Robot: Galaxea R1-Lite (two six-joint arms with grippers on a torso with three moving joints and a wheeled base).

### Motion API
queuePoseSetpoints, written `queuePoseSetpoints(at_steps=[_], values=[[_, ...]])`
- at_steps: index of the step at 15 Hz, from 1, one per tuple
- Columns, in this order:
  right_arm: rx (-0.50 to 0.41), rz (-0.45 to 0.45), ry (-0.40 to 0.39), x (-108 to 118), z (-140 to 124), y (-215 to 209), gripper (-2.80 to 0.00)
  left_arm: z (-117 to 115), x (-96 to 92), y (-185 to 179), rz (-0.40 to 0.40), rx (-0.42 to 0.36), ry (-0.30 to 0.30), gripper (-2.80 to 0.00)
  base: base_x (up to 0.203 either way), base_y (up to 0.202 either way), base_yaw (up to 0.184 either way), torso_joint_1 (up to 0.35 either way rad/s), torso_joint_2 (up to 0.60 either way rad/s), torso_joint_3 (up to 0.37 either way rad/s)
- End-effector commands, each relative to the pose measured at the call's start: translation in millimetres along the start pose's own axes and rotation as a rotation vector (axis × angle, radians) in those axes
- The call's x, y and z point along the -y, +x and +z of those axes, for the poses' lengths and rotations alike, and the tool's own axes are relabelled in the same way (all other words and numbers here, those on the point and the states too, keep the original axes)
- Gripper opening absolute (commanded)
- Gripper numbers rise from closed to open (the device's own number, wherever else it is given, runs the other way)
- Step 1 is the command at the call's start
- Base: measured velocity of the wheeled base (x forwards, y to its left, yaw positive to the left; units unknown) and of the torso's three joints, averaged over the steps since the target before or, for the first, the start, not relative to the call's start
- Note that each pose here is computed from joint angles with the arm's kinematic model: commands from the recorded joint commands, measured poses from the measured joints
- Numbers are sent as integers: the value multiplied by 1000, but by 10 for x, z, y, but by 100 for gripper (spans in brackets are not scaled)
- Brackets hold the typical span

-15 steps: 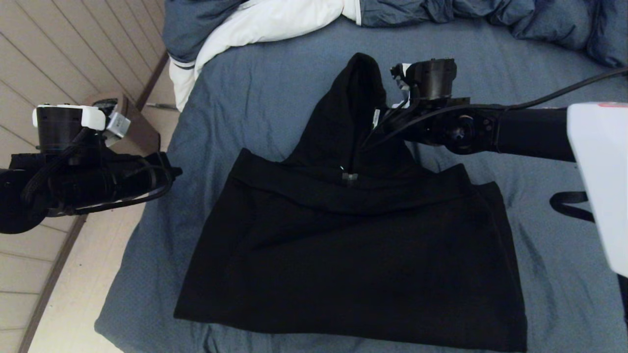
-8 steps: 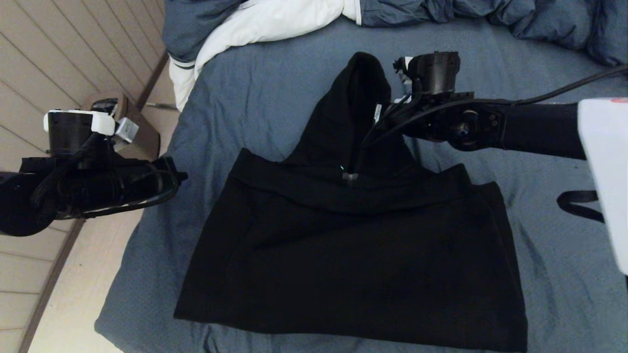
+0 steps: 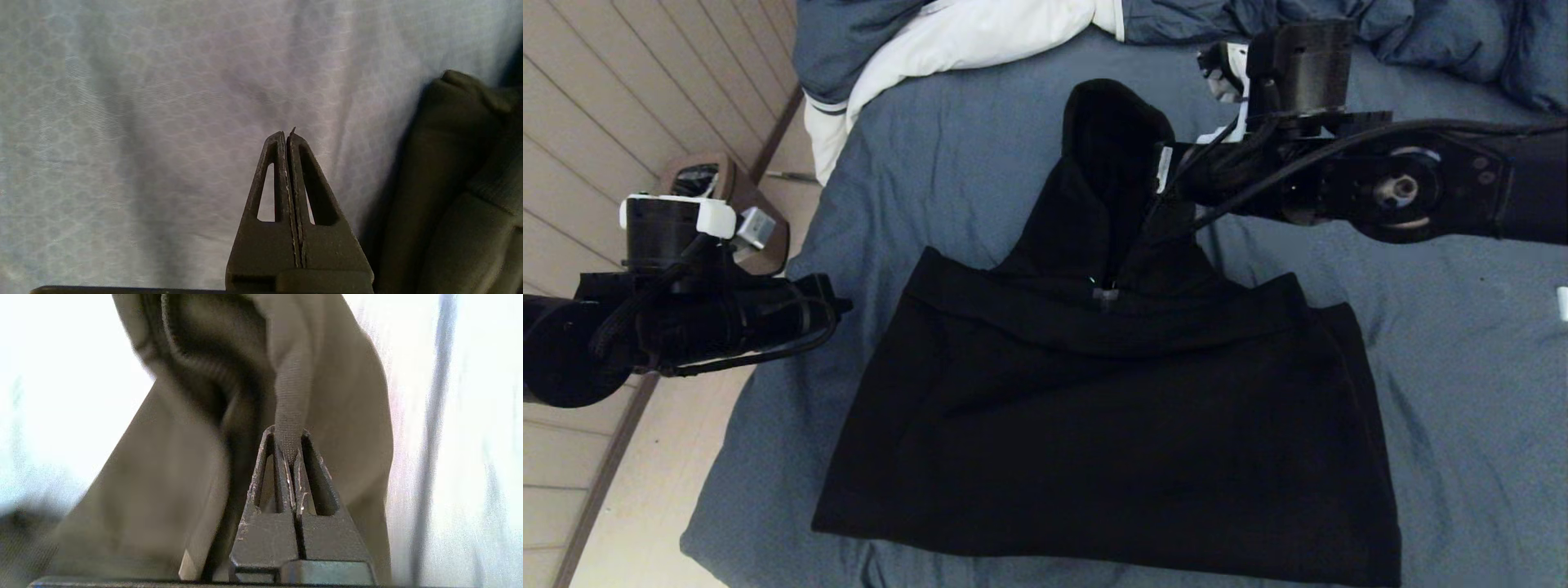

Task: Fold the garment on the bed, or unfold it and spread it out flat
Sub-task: Fold the black sweatshirt

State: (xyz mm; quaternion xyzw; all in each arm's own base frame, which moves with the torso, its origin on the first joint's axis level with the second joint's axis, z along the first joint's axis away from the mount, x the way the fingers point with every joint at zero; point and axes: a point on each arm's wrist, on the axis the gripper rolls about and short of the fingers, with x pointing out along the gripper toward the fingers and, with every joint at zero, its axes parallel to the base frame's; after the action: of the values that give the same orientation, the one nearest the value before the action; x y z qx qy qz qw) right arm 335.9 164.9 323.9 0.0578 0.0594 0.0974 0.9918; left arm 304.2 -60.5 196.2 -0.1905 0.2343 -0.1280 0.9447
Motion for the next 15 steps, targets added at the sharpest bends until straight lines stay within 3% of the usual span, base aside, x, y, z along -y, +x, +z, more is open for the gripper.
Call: queuePoseSetpoints(at_steps=[1, 7, 15], values=[[38, 69, 4, -31, 179, -726, -280, -19, 19, -3, -8, -2, 1, -280, 0, 0, 0, 0, 0, 0], [-74, 204, -114, -80, -186, -1379, -280, -54, 39, 13, -14, -10, 6, -280, 0, 0, 0, 0, 0, 0], [-329, 279, -226, 18, -953, -1560, -280, -127, 90, 33, -26, -34, 14, -280, 0, 0, 0, 0, 0, 0]])
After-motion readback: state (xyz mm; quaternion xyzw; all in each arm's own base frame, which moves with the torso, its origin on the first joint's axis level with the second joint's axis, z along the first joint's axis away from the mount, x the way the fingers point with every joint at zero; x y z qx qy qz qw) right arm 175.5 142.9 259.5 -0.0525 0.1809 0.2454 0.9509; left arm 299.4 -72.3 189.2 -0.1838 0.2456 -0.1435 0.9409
